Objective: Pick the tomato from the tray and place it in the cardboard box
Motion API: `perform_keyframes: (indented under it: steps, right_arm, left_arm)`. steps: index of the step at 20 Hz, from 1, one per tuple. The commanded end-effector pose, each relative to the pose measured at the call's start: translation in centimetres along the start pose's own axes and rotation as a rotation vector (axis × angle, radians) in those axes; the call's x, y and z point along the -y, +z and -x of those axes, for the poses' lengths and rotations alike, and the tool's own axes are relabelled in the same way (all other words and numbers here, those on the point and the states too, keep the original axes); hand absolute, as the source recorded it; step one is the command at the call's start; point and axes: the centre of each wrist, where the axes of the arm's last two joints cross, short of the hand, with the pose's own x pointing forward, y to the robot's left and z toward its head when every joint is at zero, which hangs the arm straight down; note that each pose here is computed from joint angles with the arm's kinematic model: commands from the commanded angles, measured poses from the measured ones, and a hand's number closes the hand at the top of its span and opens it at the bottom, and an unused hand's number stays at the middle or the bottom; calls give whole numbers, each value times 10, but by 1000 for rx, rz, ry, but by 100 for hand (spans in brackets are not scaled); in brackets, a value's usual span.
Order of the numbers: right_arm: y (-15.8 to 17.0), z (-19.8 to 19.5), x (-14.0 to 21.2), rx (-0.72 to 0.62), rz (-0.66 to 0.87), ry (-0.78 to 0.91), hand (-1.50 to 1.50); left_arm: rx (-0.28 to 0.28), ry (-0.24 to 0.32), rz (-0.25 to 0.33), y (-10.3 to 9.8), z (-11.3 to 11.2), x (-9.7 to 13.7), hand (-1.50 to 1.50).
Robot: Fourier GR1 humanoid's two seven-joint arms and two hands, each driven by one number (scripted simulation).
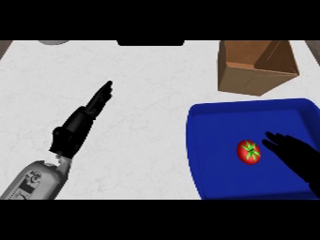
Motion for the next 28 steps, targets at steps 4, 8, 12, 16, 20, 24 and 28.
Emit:
perform_keyframes:
  steps: [4,8,12,16,20,24,28]
  right_arm:
    - [-42,0,-24,-53,-45,22,-150]
    - [-67,3,-42,-81,-86,37,-150]
    - [-56,32,-52,-83,-51,24,-150]
    - [-71,3,-85,-35,-15,28,-150]
    - [-52,9,-62,-67,-18,46,-150]
    - [-87,25,-77,-67,-75,61,-150]
    - [-78,31,-76,-70,-112,65,-150]
  left_arm:
    - [4,-1,-5,-5,-13,2,0]
    - [12,-7,0,3,-6,13,0]
    - [15,-7,-13,-7,-6,17,0]
    - [11,15,0,-10,-3,-4,0]
    - [2,13,-10,-2,-1,8,0]
    - [4,-6,3,4,-1,3,0]
    - [-3,-16,-21,-16,-4,-8,0]
